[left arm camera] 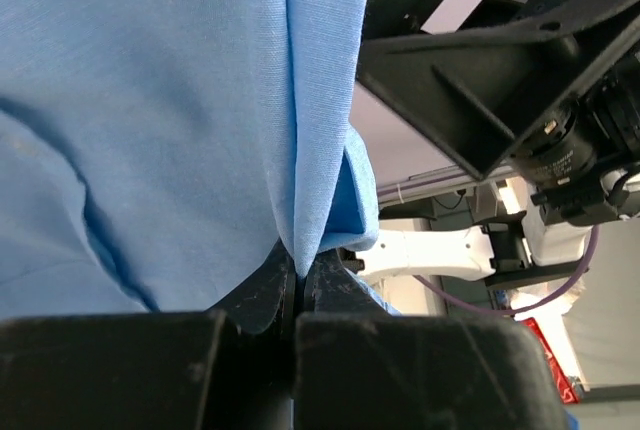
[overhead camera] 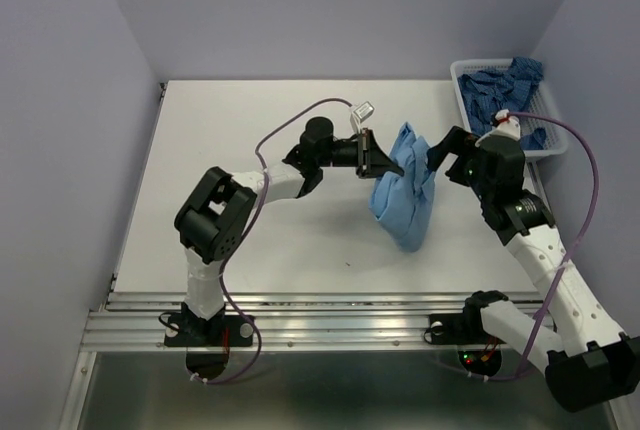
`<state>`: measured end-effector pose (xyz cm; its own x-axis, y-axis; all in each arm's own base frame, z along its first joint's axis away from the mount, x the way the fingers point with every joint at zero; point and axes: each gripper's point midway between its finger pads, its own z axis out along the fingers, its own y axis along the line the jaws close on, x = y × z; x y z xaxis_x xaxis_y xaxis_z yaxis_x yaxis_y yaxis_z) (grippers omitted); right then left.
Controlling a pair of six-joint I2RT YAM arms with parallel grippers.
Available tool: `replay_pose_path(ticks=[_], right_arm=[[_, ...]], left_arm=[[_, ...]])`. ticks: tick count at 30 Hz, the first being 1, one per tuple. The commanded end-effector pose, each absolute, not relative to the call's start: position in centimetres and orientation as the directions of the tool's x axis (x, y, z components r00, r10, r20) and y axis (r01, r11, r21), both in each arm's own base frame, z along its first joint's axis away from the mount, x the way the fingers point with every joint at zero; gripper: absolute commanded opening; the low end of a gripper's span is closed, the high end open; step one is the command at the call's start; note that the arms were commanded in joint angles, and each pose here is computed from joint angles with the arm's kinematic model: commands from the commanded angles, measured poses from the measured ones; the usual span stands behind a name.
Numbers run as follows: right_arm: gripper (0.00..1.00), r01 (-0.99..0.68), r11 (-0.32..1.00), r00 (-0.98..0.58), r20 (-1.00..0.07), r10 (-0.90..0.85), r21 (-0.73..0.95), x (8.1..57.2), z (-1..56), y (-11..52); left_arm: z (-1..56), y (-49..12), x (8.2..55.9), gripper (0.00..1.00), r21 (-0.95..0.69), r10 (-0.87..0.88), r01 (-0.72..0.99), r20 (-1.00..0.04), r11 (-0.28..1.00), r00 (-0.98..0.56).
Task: Fold and stack the long sleeve shirts
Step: Fold the shirt
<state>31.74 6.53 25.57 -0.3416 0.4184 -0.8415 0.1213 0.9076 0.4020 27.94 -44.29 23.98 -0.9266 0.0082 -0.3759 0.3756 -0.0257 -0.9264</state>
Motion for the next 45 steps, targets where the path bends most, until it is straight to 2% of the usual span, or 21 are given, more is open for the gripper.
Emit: replay_pose_path(ticks=[1,8,9,11,15,16,18,19,23,27,28,29,30,31,32,34,36,38,39,43,45], right_arm=[[1.0,0.096,0.908,-0.311,-0.854,0.417,0.408,32.4,27.6,6.8],[1.0,0.079,0.908,-0.353,-0.84,0.412,0.412,33.1,26.7,7.7],[1.0,0.076,0.908,-0.358,-0.839,0.41,0.412,33.2,26.6,7.8],[1.0,0.067,0.908,-0.366,-0.837,0.408,0.413,33.4,26.4,8.1],[1.0,0.052,0.908,-0.382,-0.831,0.404,0.417,34.0,26.1,8.6],[1.0,0.048,0.909,-0.388,-0.831,0.398,0.413,34.1,26.0,8.7],[1.0,0.047,0.91,-0.398,-0.828,0.396,0.413,34.3,25.7,8.9],[1.0,0.046,0.91,-0.402,-0.826,0.395,0.413,34.3,25.6,8.9],[1.0,0.038,0.913,-0.42,-0.822,0.384,0.407,34.7,25.1,9.2],[1.0,0.027,0.911,-0.421,-0.822,0.383,0.411,34.9,25.2,9.5],[1.0,0.024,0.911,-0.421,-0.822,0.383,0.412,35.0,25.2,9.5],[1.0,0.02,0.91,-0.42,-0.822,0.384,0.414,34.9,25.2,9.6],[1.0,0.015,0.911,-0.421,-0.824,0.379,0.412,34.9,25.2,9.6],[1.0,0.013,0.912,-0.421,-0.825,0.377,0.41,34.9,25.2,9.7],[1.0,0.007,0.911,-0.421,-0.825,0.377,0.413,35.0,25.4,9.8],[1.0,-0.001,0.909,-0.424,-0.824,0.376,0.416,34.9,25.4,9.9],[1.0,-0.015,0.907,-0.432,-0.821,0.373,0.42,34.8,25.4,10.2],[1.0,-0.04,0.904,-0.435,-0.822,0.367,0.425,34.6,25.6,10.5],[1.0,-0.071,0.903,-0.445,-0.823,0.352,0.424,34.6,25.4,11.0],[1.0,-0.146,0.882,-0.537,-0.784,0.31,0.448,33.6,23.0,12.9],[1.0,-0.171,0.862,-0.594,-0.748,0.297,0.478,32.7,20.8,13.8]], left_arm=[[25.9,-40.2,28.3,0.0,-0.879,-0.047,0.473,-0.47,-0.069,-0.881],[19.5,-33.0,31.2,0.0,-0.913,-0.08,0.401,-0.407,0.076,-0.91],[18.6,-32.4,31.3,0.0,-0.895,-0.062,0.437,-0.442,0.087,-0.895],[16.0,-31.3,31.2,0.0,-0.908,-0.013,0.395,-0.401,0.136,-0.916],[10.3,-29.3,32.5,0.0,-0.886,0.046,0.365,-0.367,0.286,-0.929],[7.3,-28.1,32.0,0.0,-0.853,0.086,0.333,-0.326,0.402,-0.941],[5.8,-27.2,33.3,0.0,-0.791,0.106,0.337,-0.331,0.51,-0.938],[5.2,-26.5,33.8,0.0,-0.76,0.089,0.32,-0.329,0.566,-0.94],[7.3,-25.3,36.0,0.0,-0.724,0.034,0.338,-0.4,0.601,-0.916],[7.4,-23.0,37.5,0.0,-0.632,0.02,0.295,-0.405,0.716,-0.914],[6.8,-22.0,37.6,0.02,-0.592,0.002,0.254,-0.393,0.765,-0.92],[7.0,-21.7,37.7,0.11,-0.579,0.001,0.251,-0.397,0.776,-0.918],[6.6,-20.8,37.9,0.4,-0.535,-0.01,0.222,-0.396,0.815,-0.918],[6.9,-20.2,38.2,0.81,-0.507,-0.02,0.206,-0.405,0.837,-0.914],[7.1,-19.7,38.4,0.99,-0.487,-0.03,0.192,-0.411,0.852,-0.911],[7.4,-17.8,38.9,0.99,-0.433,-0.078,0.117,-0.408,0.894,-0.91],[9.6,-16.4,40.3,0.99,-0.375,-0.11,0.08,-0.459,0.924,-0.882],[11.9,-13.0,41.6,0.99,-0.23,-0.176,-0.063,-0.512,0.971,-0.841],[12.4,-11.7,41.1,0.99,-0.176,-0.188,-0.113,-0.504,0.978,-0.843],[16.9,-6.3,41.1,0.99,0.03,-0.255,-0.337,-0.594,0.941,-0.763],[18.8,-5.9,41.0,0.99,0.019,-0.285,-0.375,-0.617,0.927,-0.734]])
